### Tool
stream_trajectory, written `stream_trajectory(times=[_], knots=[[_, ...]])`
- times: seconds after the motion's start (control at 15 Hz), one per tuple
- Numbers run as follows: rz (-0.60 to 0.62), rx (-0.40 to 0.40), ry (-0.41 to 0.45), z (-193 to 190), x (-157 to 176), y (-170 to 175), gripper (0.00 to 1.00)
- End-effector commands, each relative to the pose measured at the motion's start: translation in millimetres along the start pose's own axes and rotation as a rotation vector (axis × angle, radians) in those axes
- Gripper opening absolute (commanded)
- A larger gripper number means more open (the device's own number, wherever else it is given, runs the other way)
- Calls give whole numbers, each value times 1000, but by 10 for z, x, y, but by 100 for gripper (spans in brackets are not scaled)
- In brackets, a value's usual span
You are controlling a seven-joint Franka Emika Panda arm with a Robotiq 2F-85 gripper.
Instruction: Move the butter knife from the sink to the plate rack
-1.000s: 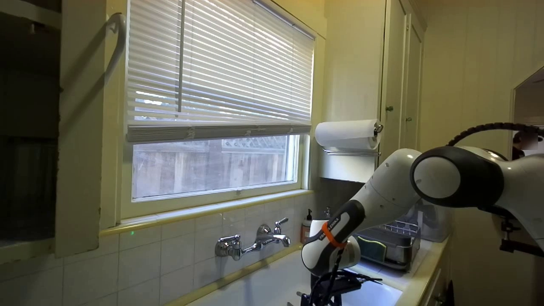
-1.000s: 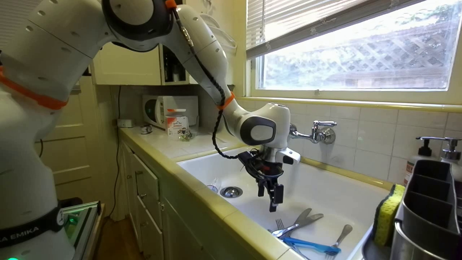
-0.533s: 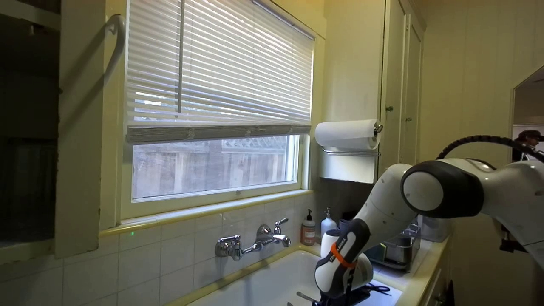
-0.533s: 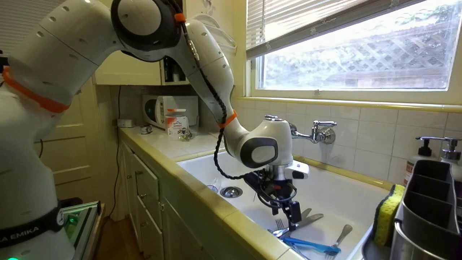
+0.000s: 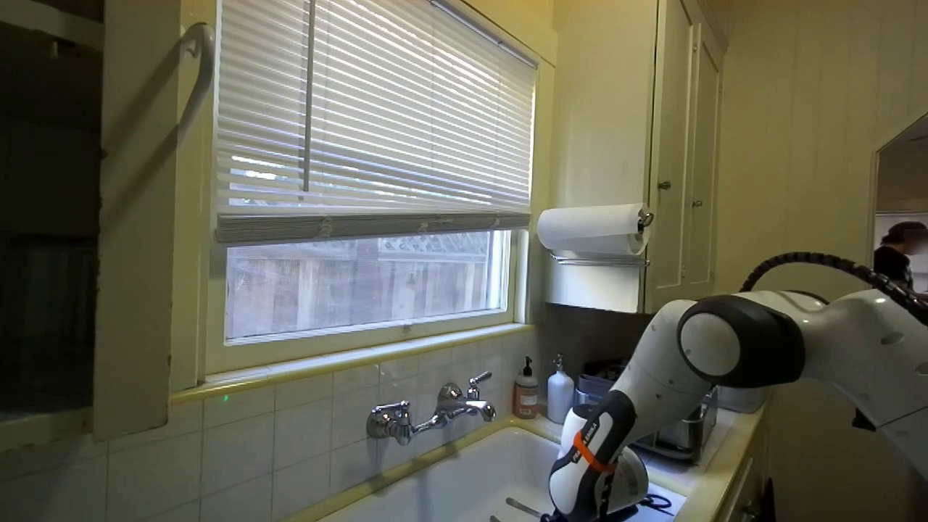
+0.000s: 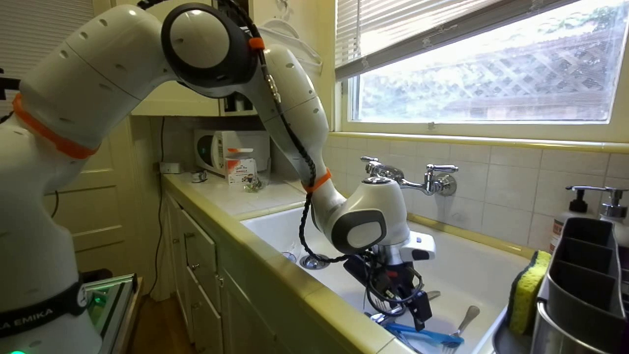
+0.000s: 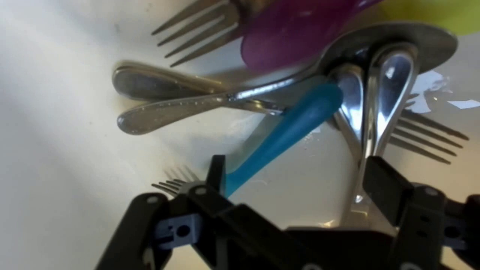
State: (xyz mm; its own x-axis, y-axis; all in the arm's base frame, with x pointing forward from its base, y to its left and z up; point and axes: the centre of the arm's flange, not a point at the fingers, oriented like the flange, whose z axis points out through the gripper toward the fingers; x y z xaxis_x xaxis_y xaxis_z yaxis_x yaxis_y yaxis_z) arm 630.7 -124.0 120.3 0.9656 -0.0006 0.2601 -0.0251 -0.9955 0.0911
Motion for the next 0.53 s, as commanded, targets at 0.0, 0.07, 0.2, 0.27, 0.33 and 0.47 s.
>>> stream_trajectory(times=[0.0,0.07,0.2,0.27,0.33,0.47], knots=[[-47,39,22,-37,193,-97,95],[-67,45,36,-79,247,-171,97],[-112,57,26,-149,375,-378,98],[-124,67,20,-175,425,-478,95],[-137,73,9,-189,466,-562,91],[-142,77,-36,-196,513,-731,79]])
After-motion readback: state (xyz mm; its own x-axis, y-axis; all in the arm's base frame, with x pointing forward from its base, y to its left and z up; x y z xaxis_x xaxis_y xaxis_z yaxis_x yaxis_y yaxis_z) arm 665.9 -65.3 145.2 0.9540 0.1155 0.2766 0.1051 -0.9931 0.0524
